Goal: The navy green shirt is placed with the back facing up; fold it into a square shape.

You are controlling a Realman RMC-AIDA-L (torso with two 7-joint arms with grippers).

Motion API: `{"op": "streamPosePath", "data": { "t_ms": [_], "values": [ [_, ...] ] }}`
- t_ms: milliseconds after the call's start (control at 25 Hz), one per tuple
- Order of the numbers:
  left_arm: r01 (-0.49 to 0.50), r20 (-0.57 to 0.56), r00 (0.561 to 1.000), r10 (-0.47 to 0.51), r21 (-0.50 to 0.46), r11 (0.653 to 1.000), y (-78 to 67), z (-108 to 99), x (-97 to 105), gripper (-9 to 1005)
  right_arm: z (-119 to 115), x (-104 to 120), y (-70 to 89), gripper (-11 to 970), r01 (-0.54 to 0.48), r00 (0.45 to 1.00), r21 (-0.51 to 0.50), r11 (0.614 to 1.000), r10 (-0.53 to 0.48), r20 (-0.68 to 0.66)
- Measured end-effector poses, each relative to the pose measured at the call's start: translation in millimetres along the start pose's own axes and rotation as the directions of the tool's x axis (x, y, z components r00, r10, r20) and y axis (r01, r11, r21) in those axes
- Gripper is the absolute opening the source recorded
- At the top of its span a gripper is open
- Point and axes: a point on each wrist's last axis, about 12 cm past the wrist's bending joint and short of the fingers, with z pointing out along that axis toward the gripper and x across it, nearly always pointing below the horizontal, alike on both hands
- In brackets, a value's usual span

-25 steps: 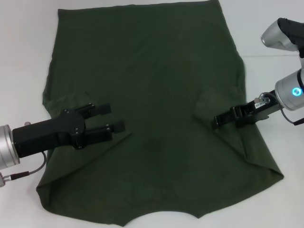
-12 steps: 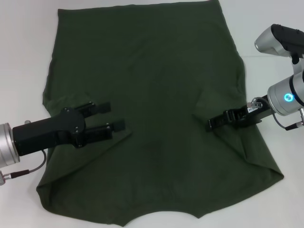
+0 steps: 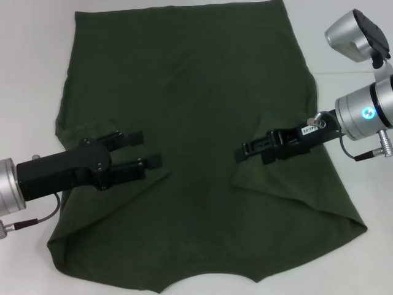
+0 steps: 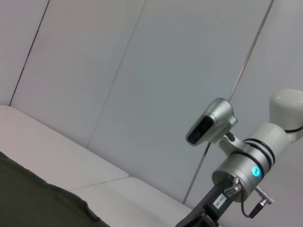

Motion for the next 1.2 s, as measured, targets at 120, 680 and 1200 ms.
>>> {"op": "streamPosePath", "data": {
  "t_ms": [120,680,1200],
  "values": [
    [0.000,0.000,1.000,0.000,-0.002,1.000,0.3,0,0,862,-6,-2,-3.5,917,0.003,1.000,0.012,1.000,-0.004,0.011],
    [0.215,-0.046,0.975,-0.216,-0.018,0.976,7.4,-32,-39,863,-72,12,-43.7,916,-0.077,0.987,-0.044,0.996,0.082,0.139],
    [0.560,-0.249,0.736,-0.630,-0.301,0.772,9.9,-88,-40,863,-89,34,-52.7,915,-0.092,0.995,-0.041,0.995,0.093,0.032]
  ]
}}
